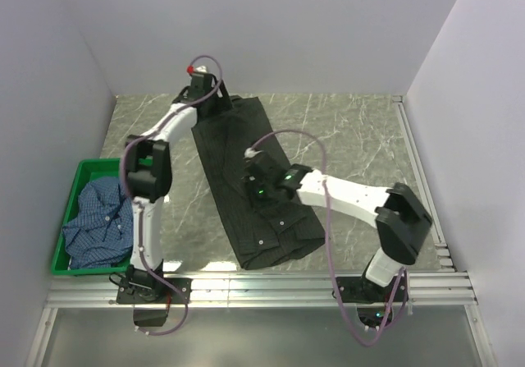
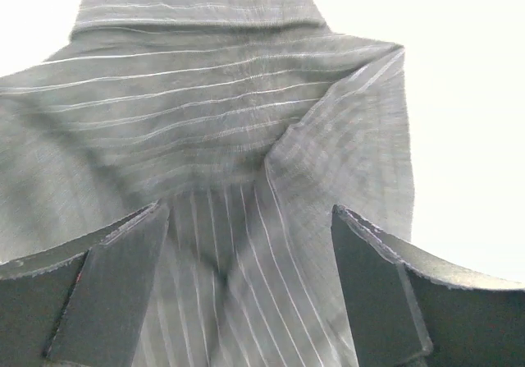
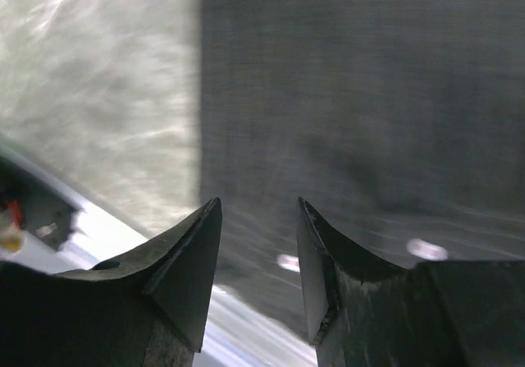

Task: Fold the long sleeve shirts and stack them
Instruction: Fold the shirt

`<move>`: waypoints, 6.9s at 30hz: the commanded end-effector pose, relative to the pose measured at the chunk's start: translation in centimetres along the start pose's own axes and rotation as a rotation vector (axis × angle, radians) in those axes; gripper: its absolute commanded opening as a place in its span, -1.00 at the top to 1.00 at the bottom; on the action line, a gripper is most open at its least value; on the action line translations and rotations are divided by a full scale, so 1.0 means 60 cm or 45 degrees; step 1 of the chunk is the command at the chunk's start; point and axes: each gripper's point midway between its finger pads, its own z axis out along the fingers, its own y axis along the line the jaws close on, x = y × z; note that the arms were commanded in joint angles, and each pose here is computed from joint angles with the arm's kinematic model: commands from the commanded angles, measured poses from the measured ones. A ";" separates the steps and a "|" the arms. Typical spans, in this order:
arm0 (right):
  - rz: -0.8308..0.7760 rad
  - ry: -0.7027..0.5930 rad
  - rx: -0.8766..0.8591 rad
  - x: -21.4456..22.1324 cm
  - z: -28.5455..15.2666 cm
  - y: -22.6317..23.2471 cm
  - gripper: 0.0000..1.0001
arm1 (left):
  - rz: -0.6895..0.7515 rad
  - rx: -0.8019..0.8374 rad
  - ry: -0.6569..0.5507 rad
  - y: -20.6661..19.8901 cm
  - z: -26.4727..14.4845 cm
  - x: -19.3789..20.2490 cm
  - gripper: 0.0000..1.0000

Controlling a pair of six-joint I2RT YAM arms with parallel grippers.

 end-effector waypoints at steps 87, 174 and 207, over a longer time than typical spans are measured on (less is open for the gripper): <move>0.664 -0.367 0.047 0.027 -0.130 -0.298 -0.25 | 0.602 0.029 0.372 -0.195 -0.371 0.507 -0.32; 0.746 0.213 0.067 0.242 -0.029 -0.240 0.54 | -0.271 -0.036 0.975 0.141 -0.509 0.617 0.54; 0.653 -0.150 -0.157 -0.123 -0.123 -0.227 1.00 | -0.316 0.138 0.557 0.037 -0.384 0.260 0.99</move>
